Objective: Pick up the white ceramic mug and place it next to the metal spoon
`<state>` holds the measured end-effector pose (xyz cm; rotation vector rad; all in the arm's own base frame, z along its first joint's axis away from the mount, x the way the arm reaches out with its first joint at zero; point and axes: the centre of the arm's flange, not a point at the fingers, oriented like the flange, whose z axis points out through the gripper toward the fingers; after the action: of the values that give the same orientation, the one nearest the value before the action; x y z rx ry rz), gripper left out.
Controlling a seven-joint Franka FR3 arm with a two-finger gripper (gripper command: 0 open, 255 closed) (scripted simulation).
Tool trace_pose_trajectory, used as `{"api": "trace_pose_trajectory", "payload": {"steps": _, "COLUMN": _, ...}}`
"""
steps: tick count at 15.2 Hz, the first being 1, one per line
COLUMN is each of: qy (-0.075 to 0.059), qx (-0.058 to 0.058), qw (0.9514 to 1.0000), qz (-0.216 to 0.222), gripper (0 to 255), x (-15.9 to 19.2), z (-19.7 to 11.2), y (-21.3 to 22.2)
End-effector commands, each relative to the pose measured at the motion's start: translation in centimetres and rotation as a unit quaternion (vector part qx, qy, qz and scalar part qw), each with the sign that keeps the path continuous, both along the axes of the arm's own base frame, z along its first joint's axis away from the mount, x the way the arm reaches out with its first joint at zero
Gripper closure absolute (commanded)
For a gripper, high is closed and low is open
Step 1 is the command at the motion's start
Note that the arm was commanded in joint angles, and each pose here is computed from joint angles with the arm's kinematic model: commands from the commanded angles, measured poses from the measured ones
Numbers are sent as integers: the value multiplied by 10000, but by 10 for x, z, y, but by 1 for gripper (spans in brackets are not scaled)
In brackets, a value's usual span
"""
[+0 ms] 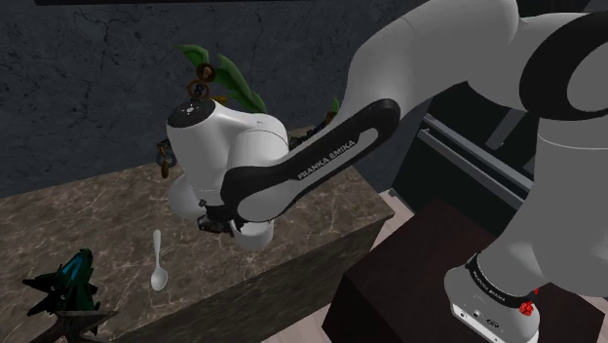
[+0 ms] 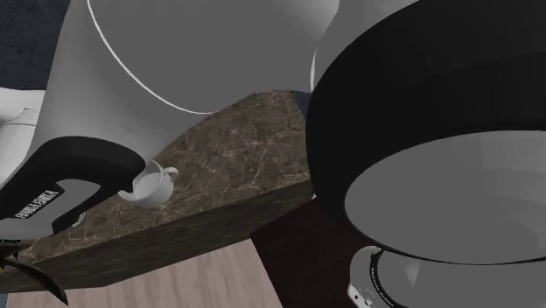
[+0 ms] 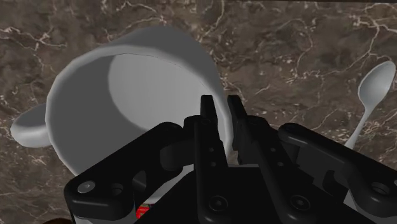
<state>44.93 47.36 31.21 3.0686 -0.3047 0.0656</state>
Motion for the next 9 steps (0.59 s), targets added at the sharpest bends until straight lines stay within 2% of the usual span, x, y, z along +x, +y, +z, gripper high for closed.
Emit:
{"api": "trace_pose_trajectory", "payload": {"steps": 1, "qy": -2, "qx": 2, "qw": 10000, "qz": 0, "gripper": 255, "x": -1, "z": -11, "y": 1}}
{"api": "trace_pose_trajectory", "payload": {"steps": 9, "qy": -2, "qx": 2, "qw": 10000, "qz": 0, "gripper": 255, "x": -1, "z": -53, "y": 1}}
